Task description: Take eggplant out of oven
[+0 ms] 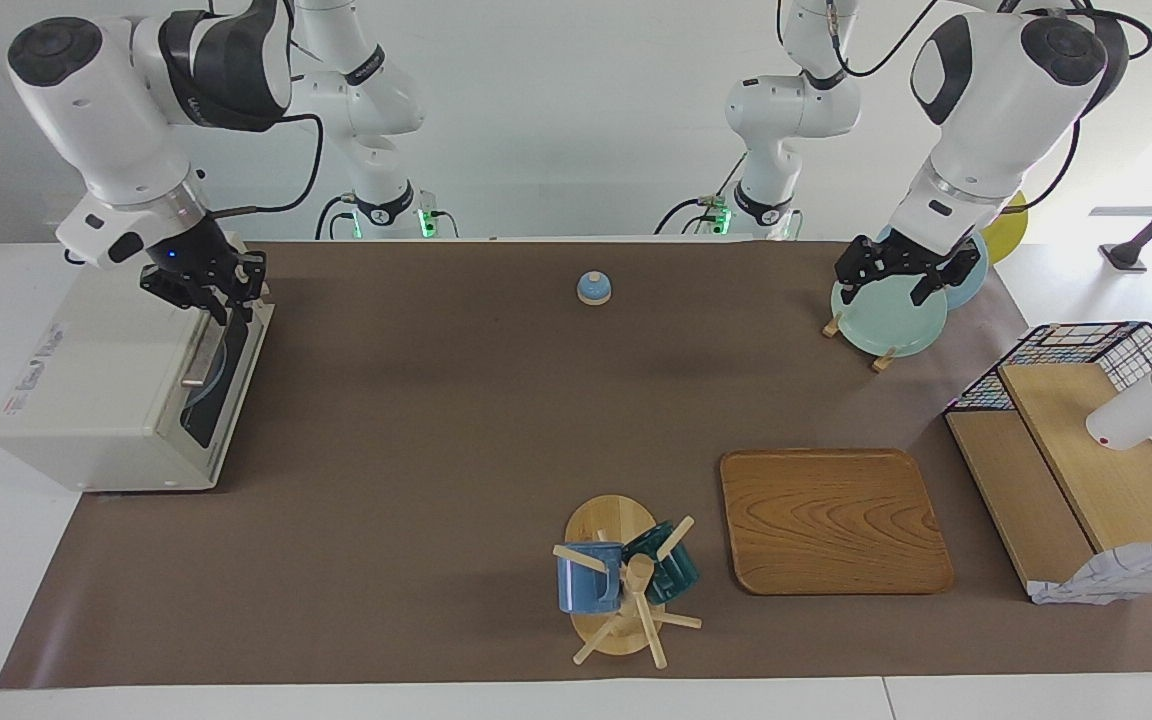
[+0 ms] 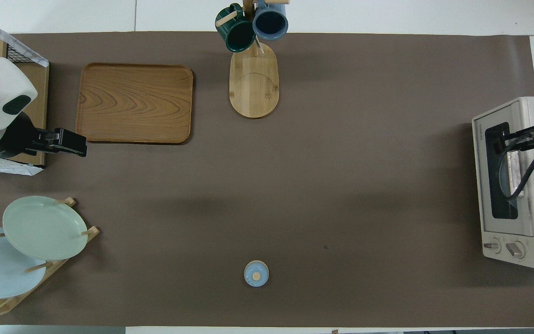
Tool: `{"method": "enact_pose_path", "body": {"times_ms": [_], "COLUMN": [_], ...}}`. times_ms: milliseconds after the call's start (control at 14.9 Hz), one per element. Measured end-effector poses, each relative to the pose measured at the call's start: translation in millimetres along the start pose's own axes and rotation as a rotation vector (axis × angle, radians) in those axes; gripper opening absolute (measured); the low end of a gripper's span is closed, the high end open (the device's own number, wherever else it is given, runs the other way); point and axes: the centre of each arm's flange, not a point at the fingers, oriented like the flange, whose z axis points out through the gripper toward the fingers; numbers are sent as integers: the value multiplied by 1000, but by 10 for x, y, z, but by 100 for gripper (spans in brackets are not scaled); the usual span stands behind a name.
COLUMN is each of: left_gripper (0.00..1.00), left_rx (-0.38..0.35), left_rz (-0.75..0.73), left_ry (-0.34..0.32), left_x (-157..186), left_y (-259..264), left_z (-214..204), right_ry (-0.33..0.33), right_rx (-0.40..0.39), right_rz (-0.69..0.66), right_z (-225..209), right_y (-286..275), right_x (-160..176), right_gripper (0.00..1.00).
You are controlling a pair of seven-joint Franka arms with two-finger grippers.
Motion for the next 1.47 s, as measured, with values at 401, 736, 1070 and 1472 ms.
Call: {"method": "enact_pose_path", "body": {"times_ms": [401, 736, 1070, 1472], "left_gripper": [100, 100, 100, 100], "left_rx": [0, 0, 0, 0], "left_rz": [0, 0, 0, 0], "left_ry": [0, -1, -1, -1], "left_x": [0, -1, -1, -1], "left_y": [0, 0, 0, 0], "left_z": [0, 1, 1, 1], "right_ry": [0, -5, -1, 0], "right_rx": [-32, -88, -96, -95], "right_rz": [86, 68, 102, 109], "right_z": [402, 590, 692, 759], "right_y": [515, 567, 638, 632], "right_x": [-152, -175, -211, -222], "right_gripper": [1, 1, 1, 1]}}
